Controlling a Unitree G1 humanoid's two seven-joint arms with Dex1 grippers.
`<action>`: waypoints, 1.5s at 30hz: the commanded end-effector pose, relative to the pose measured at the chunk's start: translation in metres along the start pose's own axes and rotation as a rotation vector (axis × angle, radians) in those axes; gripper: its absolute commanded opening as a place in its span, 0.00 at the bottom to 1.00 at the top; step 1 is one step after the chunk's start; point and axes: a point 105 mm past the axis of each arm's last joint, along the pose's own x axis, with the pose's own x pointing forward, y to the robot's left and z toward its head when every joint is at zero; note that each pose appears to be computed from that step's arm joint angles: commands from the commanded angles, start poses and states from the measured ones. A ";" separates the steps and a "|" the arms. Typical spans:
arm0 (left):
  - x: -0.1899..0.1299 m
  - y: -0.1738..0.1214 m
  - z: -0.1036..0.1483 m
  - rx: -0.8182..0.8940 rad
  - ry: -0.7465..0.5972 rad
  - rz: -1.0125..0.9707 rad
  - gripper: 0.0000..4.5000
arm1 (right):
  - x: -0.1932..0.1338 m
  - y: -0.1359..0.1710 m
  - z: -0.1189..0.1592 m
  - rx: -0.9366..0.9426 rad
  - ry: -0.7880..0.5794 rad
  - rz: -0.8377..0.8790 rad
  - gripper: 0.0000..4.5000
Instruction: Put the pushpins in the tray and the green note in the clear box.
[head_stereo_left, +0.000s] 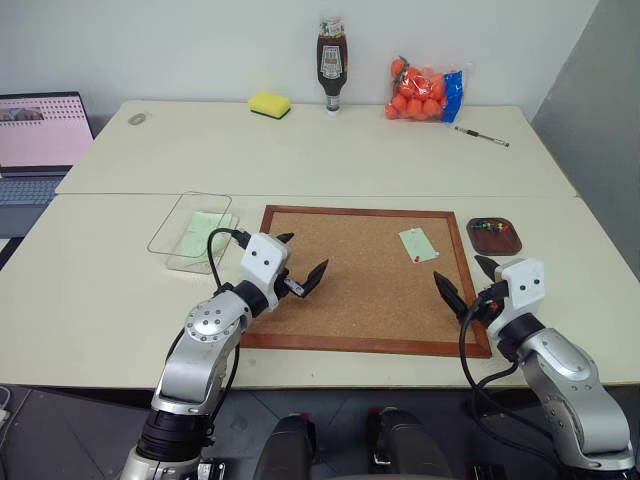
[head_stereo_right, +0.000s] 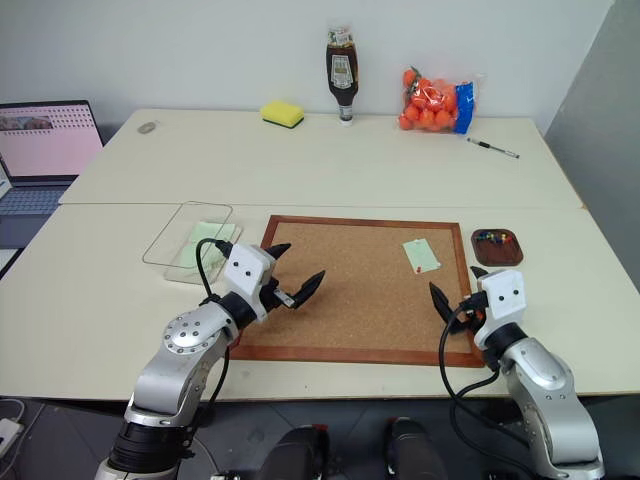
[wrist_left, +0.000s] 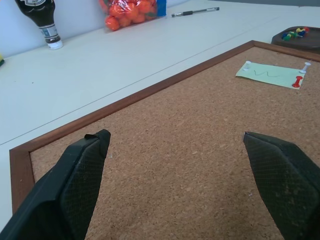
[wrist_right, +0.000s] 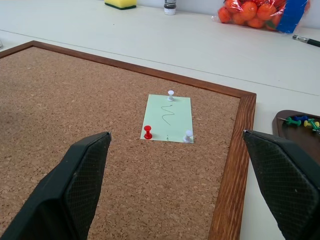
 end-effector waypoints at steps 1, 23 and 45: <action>-0.002 0.000 0.012 0.011 -0.052 -0.008 1.00 | 0.001 0.000 0.012 -0.025 -0.047 -0.002 0.99; 0.014 -0.036 0.028 0.016 -0.097 -0.219 1.00 | 0.003 0.008 0.024 -0.015 -0.079 0.028 0.99; 0.041 -0.048 0.000 -0.003 0.013 -0.309 0.09 | 0.020 0.018 0.039 -0.019 -0.081 0.080 1.00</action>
